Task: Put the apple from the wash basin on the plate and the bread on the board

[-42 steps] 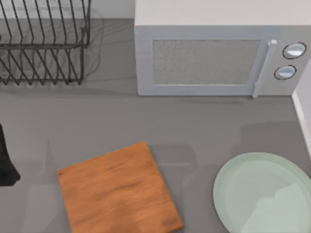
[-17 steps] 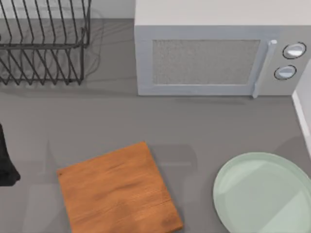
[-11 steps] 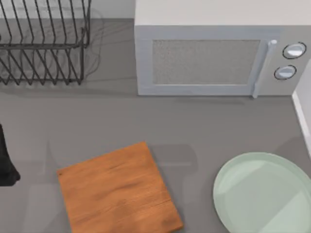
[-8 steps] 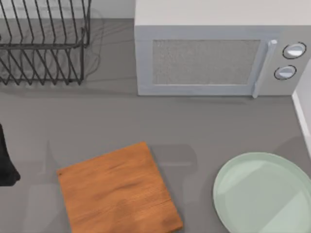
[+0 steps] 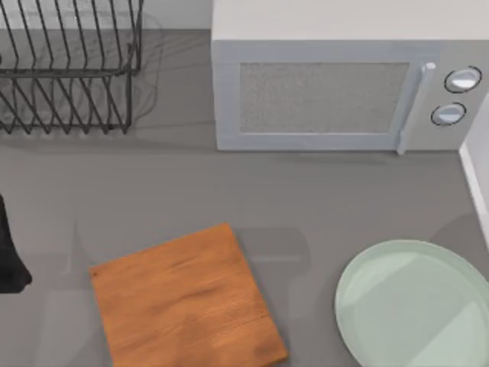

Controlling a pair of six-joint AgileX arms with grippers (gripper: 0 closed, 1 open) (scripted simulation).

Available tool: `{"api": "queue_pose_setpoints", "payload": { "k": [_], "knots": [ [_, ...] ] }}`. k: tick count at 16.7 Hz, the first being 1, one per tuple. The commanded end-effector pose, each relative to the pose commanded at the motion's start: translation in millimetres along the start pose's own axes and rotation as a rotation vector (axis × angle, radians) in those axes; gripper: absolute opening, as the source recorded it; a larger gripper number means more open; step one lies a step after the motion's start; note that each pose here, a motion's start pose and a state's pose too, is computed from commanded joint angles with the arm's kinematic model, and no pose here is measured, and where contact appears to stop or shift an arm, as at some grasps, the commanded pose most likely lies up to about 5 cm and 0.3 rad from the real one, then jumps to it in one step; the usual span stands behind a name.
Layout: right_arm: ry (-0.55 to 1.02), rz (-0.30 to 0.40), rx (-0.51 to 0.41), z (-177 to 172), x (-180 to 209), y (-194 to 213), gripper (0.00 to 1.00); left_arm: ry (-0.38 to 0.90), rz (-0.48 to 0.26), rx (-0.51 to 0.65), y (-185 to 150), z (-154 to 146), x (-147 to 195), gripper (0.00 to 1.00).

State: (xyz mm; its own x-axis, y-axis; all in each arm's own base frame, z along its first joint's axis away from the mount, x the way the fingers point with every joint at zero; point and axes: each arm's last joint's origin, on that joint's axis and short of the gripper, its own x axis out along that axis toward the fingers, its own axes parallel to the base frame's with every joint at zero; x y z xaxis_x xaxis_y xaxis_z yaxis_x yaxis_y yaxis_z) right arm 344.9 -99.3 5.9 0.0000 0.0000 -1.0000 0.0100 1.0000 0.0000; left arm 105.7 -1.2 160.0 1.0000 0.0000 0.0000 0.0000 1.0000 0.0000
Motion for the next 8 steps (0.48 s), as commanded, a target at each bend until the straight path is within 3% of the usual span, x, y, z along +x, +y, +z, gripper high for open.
{"api": "queue_pose_setpoints", "payload": {
  "k": [7,8],
  "knots": [
    [0.000,0.000,0.000,0.0,0.0,0.0,0.00,0.000,0.000,0.000,0.0,0.0,0.0,1.00],
    [-0.054,0.000,0.007,7.5,-28.7,-1.0,0.00,0.000,0.000,0.000,0.0,0.0,0.0,1.00]
  ]
}}
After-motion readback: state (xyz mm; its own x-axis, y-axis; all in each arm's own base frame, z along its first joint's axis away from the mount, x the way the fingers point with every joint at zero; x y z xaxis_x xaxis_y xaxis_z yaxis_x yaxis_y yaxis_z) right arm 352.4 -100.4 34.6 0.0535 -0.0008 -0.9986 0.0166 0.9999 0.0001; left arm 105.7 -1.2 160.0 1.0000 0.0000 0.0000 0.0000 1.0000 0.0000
